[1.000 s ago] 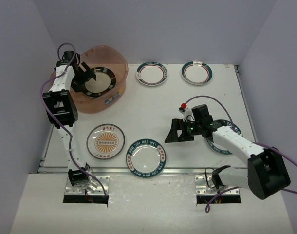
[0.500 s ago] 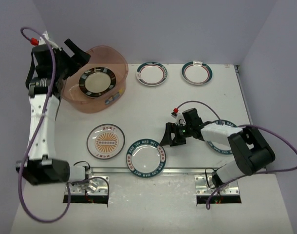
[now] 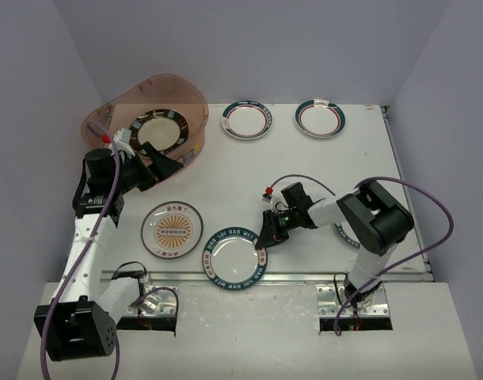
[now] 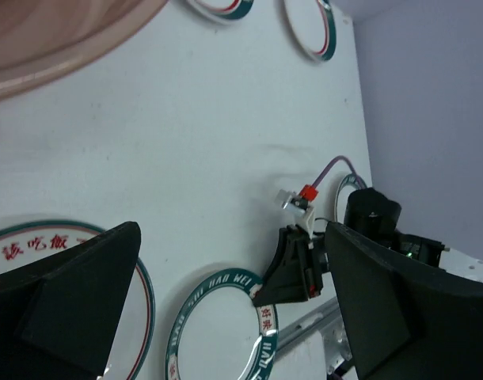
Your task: Place the plates into the plastic bin on the countertop
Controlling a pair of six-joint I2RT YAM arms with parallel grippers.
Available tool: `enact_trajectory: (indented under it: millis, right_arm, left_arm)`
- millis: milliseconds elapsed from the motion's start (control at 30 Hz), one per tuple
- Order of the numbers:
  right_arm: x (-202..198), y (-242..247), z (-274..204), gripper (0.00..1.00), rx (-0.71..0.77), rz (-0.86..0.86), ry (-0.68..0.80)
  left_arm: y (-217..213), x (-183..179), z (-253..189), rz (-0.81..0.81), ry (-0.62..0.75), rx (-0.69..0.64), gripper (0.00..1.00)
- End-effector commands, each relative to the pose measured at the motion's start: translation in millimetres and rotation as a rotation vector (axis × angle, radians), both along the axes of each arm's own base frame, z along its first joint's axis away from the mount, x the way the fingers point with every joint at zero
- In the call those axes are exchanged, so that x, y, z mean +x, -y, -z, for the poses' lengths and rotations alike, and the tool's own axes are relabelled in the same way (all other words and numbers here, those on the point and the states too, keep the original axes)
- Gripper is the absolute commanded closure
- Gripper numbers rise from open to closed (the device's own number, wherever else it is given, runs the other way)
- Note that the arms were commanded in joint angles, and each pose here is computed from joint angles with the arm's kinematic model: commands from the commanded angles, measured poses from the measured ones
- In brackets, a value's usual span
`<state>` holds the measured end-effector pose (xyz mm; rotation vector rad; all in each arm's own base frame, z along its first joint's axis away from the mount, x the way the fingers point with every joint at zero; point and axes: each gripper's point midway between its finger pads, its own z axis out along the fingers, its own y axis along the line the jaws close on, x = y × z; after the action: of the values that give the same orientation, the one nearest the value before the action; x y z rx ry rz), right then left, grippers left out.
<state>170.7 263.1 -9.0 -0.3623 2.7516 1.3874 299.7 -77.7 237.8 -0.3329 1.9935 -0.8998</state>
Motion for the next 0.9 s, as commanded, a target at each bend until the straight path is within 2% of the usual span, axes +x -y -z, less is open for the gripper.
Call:
enact_trajectory:
  millis: [0,67,233,400,500,567,600,633,667,700,767,800,833,867]
  right_arm:
    - [11.7,-5.0,-11.5,0.97,0.017,-0.004,0.067]
    - [20.3,-1.2,-16.3,1.0,0.001,0.013,0.106]
    - [63.7,27.0,-80.5,1.0,0.013,0.148,0.276]
    - [77.6,31.9,-141.7,1.0,0.086,0.16,0.391]
    - [79.9,32.3,-167.0,1.0,0.138,0.158,0.433]
    - [80.8,32.5,-185.7,1.0,0.184,0.15,0.457]
    - [81.7,34.1,-194.1,1.0,0.195,0.157,0.467]
    - [82.1,35.2,-197.6,1.0,0.202,0.157,0.476]
    - [83.1,37.1,-202.0,1.0,0.207,0.165,0.485]
    - [82.9,37.4,-203.8,1.0,0.21,0.167,0.488]
    - [83.1,38.1,-205.7,1.0,0.215,0.167,0.49]
    - [82.6,38.0,-205.9,1.0,0.216,0.165,0.489]
    - [83.0,38.6,-204.7,0.96,0.212,0.168,0.489]
    - [84.9,40.6,-202.0,0.8,0.196,0.181,0.492]
  left_arm:
    - [15.2,-8.5,6.7,0.106,0.043,0.008,0.0]
    - [18.6,-9.2,18.6,0.127,0.01,0.009,0.0]
    - [53.1,-25.4,44.0,0.275,-0.044,0.021,0.0]
    - [98.2,-35.9,53.4,0.418,-0.076,0.005,0.0]
    - [113.5,-35.0,57.1,0.452,-0.087,-0.011,0.04]
    - [126.0,-37.3,57.6,0.488,-0.095,-0.029,0.14]
    - [132.6,-36.9,55.5,0.506,-0.094,-0.038,0.27]
    - [137.5,-38.2,53.7,0.524,-0.09,-0.042,0.34]
    - [140.8,-36.5,52.2,0.528,-0.087,-0.038,0.45]
    - [141.5,-35.7,50.4,0.528,-0.082,-0.038,0.47]
    - [144.5,-32.8,47.1,0.53,-0.078,-0.041,0.82]
    - [145.1,-31.7,44.1,0.53,-0.072,-0.043,0.96]
    - [145.1,-30.9,40.7,0.525,-0.062,-0.045,1.0]
    - [144.2,-27.2,31.5,0.507,-0.034,-0.046,1.0]
